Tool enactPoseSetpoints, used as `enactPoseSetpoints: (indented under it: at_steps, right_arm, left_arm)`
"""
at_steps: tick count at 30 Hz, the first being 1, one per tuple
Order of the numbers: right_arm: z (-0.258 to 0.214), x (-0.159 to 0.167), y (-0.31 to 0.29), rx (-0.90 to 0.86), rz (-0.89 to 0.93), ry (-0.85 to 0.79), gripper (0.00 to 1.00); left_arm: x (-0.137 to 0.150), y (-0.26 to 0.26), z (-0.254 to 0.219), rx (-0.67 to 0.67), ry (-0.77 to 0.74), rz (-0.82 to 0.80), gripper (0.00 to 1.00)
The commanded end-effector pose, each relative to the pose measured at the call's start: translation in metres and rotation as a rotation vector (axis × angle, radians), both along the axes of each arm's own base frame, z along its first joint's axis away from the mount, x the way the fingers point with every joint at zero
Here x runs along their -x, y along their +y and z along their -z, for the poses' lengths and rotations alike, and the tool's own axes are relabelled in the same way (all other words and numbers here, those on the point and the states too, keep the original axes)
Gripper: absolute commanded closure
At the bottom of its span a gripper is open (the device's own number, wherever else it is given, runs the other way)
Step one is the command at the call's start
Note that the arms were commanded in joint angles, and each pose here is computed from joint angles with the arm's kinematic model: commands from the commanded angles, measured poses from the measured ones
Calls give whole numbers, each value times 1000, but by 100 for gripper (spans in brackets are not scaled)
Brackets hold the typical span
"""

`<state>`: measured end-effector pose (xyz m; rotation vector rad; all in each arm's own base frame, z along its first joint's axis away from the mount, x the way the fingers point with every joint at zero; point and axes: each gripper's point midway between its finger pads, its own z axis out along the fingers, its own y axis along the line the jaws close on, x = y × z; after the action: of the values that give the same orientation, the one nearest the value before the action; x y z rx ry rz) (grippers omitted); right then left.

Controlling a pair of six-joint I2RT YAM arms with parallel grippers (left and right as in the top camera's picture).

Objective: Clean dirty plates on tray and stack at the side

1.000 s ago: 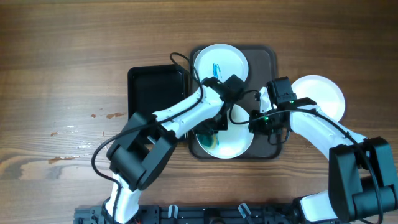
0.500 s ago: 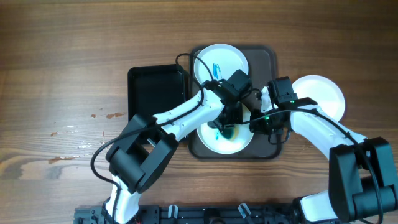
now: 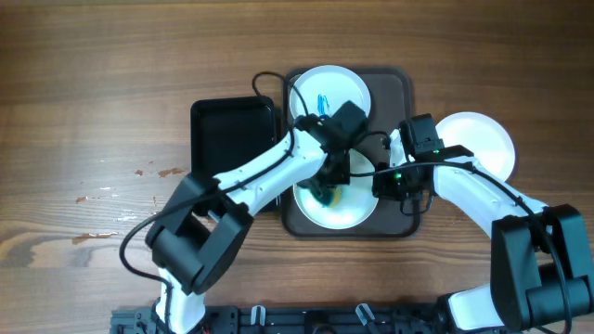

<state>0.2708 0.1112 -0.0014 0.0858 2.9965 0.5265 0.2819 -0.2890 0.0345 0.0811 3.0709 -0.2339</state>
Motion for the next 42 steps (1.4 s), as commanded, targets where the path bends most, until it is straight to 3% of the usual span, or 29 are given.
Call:
enactPoseSetpoints:
  at_steps: [1,6,9,14,17,25,28,33,35,39,42]
  right_arm:
    - [16,9,-17,91,15,42,96]
    - [17,11,-19,102,13,51,96]
    - [17,11,-20,105,14,53,96]
    - [17,11,-20,105,14,54,96]
    - [17,11,-20,104,16,51,96]
    - [17,11,-19,104,20,51,96]
    - [17,11,-19,104,20,52,96]
    - [17,11,-19,104,20,52,96]
    - [17,11,-20,104,21,53,96]
    - [17,11,-20,104,21,54,96]
    - [17,11,-20,104,24,55,96]
  left_arm:
    - [-24,-10,-10,47,-105,-30,96]
    - [-50,-22,-13,91,-226,-47,96]
    - [-47,-19,0,62,-199,-39,96]
    - [-5,-2,53,-80,-11,38,96]
    - [28,9,46,-93,142,46,96]
    - [60,39,28,-198,262,68,96]
    - [52,38,10,-151,225,56,96]
    - [-6,-1,-17,107,29,-31,96]
    - [-18,-15,-14,150,-11,-44,96]
    - [-11,-28,12,134,12,-31,96]
    - [16,-9,34,25,124,-22,96]
